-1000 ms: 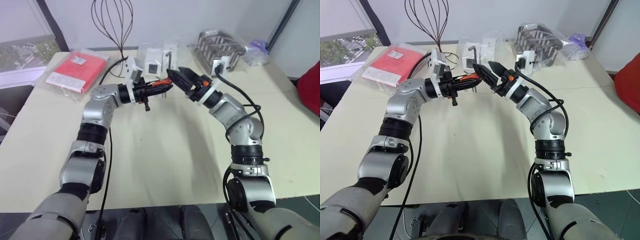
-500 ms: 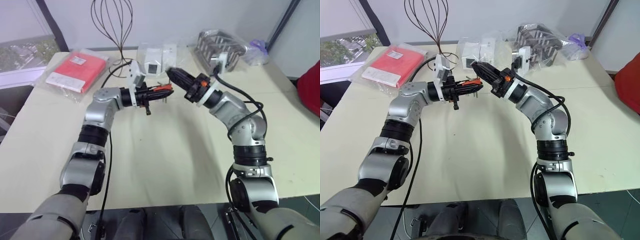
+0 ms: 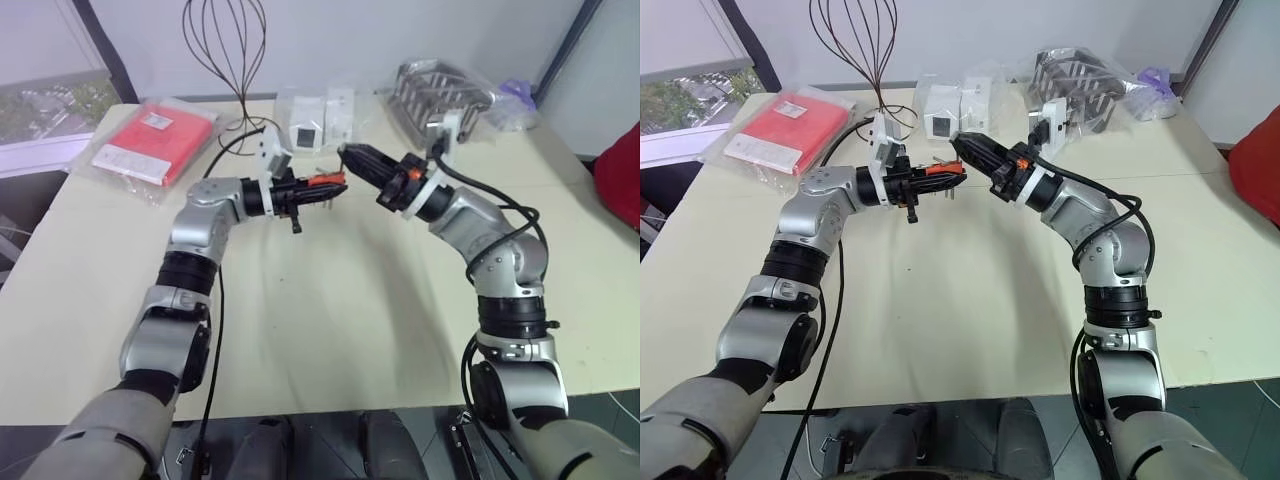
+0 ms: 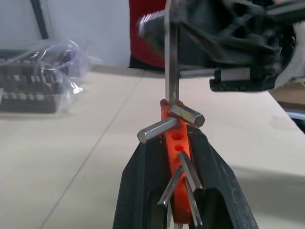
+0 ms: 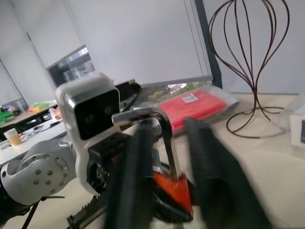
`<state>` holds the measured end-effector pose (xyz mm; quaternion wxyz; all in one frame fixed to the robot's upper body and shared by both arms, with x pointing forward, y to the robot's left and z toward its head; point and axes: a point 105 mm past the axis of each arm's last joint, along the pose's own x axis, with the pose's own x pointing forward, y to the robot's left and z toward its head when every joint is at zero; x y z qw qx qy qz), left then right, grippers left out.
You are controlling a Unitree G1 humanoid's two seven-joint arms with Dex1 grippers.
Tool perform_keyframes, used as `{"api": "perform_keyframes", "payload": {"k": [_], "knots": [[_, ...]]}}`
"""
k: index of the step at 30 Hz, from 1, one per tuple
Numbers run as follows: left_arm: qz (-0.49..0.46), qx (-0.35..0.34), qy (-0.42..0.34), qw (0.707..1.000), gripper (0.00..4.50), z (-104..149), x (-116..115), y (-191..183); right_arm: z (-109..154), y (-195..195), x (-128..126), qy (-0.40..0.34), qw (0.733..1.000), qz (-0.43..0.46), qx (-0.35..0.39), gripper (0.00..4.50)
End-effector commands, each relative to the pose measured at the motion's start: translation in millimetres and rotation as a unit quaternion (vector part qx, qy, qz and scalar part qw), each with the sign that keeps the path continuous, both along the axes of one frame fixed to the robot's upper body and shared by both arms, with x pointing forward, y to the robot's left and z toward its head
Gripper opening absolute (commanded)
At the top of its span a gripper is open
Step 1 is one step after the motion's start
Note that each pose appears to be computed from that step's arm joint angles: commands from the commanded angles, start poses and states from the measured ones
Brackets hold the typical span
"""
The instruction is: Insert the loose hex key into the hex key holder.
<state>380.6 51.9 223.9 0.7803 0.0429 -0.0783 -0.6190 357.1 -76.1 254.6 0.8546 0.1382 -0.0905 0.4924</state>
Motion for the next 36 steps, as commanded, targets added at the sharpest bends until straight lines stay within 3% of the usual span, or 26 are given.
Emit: {"api": "perform_keyframes", "payload": {"k": [1,3,9,12,16,21,25,29,31,36], "knots": [[-0.001,-0.018,-0.023,1.000,0.00,19,-1,1,12,4,-8,-0.022,1.000,0.017,0.003,3.13],[-0.002,-0.018,-0.023,1.000,0.00,20,-1,2,11,4,-10,-0.020,0.999,0.027,-0.004,4.15],[0.002,-0.021,-0.015,1.000,0.00,19,0,4,-9,4,-41,-0.003,0.991,0.105,-0.076,4.15],[0.002,-0.036,0.003,0.999,0.00,20,0,7,-24,-16,-40,-0.004,0.990,0.059,-0.128,4.15],[-0.030,-0.105,0.093,0.990,0.00,29,-7,6,-17,-33,-31,-0.012,0.993,0.014,-0.119,4.15],[-0.009,-0.035,0.097,0.995,0.00,-6,-13,5,-15,-42,-27,-0.017,0.993,-0.014,-0.118,4.15],[0.017,-0.025,0.207,0.978,0.00,-43,-20,17,-21,-52,-31,-0.019,0.990,-0.032,-0.134,4.15],[-0.017,-0.041,0.318,0.947,0.00,-57,-39,12,-35,-55,-34,-0.016,0.984,-0.031,-0.176,4.15],[-0.017,-0.056,0.367,0.928,0.00,-63,-42,10,-43,-55,-37,-0.014,0.980,-0.027,-0.196,4.15],[0.053,-0.048,0.479,0.875,0.00,-104,-36,10,-70,-59,-48,0.000,0.965,-0.006,-0.264,4.15]]}}
